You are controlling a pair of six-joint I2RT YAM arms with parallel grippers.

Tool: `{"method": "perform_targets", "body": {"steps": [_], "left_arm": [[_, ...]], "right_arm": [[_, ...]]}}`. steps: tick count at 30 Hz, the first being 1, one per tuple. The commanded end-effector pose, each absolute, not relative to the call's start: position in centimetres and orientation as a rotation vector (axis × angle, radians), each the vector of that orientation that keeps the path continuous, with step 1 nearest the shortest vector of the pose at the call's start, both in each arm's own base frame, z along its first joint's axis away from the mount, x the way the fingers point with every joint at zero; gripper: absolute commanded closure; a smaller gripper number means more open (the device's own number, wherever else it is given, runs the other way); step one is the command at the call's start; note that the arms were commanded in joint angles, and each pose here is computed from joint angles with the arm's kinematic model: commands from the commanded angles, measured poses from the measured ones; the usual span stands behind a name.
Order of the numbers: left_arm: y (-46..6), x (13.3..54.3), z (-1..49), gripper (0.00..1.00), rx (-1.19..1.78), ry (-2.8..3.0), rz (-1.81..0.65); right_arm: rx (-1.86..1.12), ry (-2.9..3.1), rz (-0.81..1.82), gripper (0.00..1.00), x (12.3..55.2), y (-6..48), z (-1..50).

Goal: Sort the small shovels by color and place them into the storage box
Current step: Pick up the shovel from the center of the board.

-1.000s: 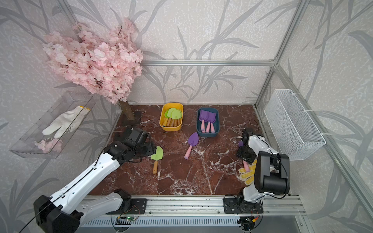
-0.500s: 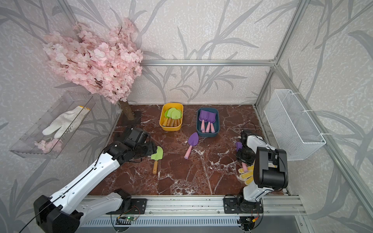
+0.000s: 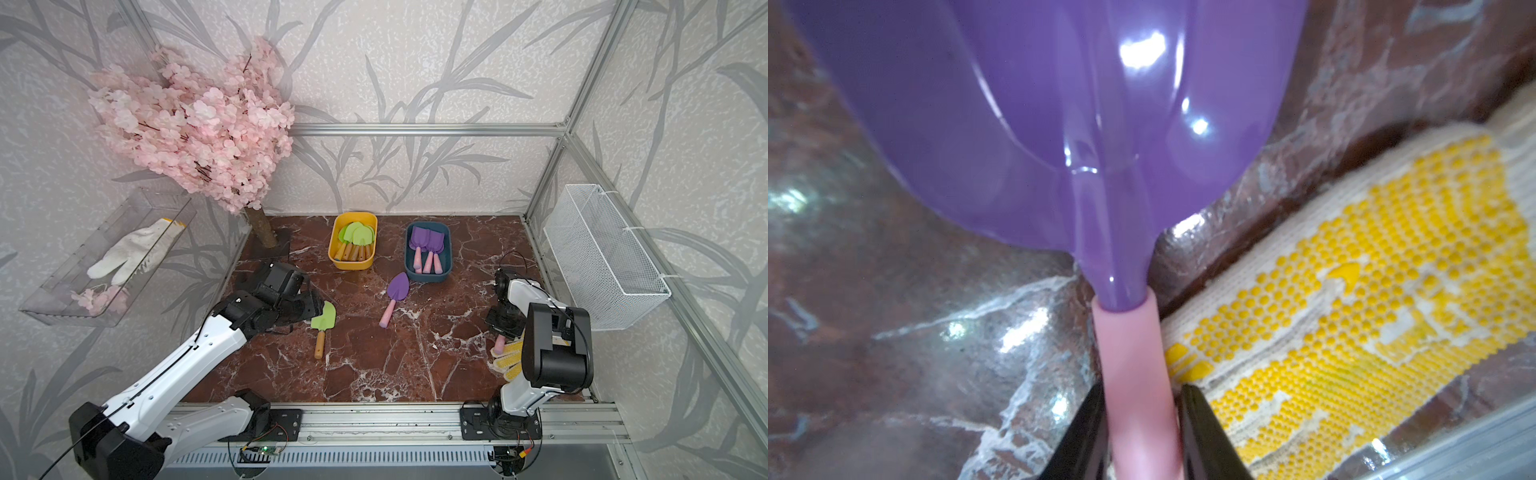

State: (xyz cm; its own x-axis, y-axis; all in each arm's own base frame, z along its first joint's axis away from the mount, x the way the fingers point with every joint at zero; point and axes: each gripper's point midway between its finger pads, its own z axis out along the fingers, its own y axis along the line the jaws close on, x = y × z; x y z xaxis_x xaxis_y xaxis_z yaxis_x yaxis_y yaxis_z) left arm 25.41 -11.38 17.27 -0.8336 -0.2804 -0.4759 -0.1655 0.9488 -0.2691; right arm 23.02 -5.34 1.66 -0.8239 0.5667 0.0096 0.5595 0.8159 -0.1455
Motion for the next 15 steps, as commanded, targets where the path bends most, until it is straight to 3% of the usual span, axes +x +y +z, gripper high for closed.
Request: {"method": "perform_targets", "body": {"steps": [1,7,15], "left_arm": [[-11.5,25.9,18.3,0.31,-0.294,2.546,-0.302],[-11.4,25.8,18.2,0.31,-0.293,2.549,-0.296],[-11.4,25.8,18.3,0.31,-0.302,2.547,-0.296]], "right_arm": [[-0.942,-2.972,0.204,0.71,23.6,-5.3,2.5],[-0.941,-2.987,0.204,0.79,24.0,-5.3,2.7],[-0.92,-3.038,0.223,0.81,24.9,-4.9,4.0]]}}
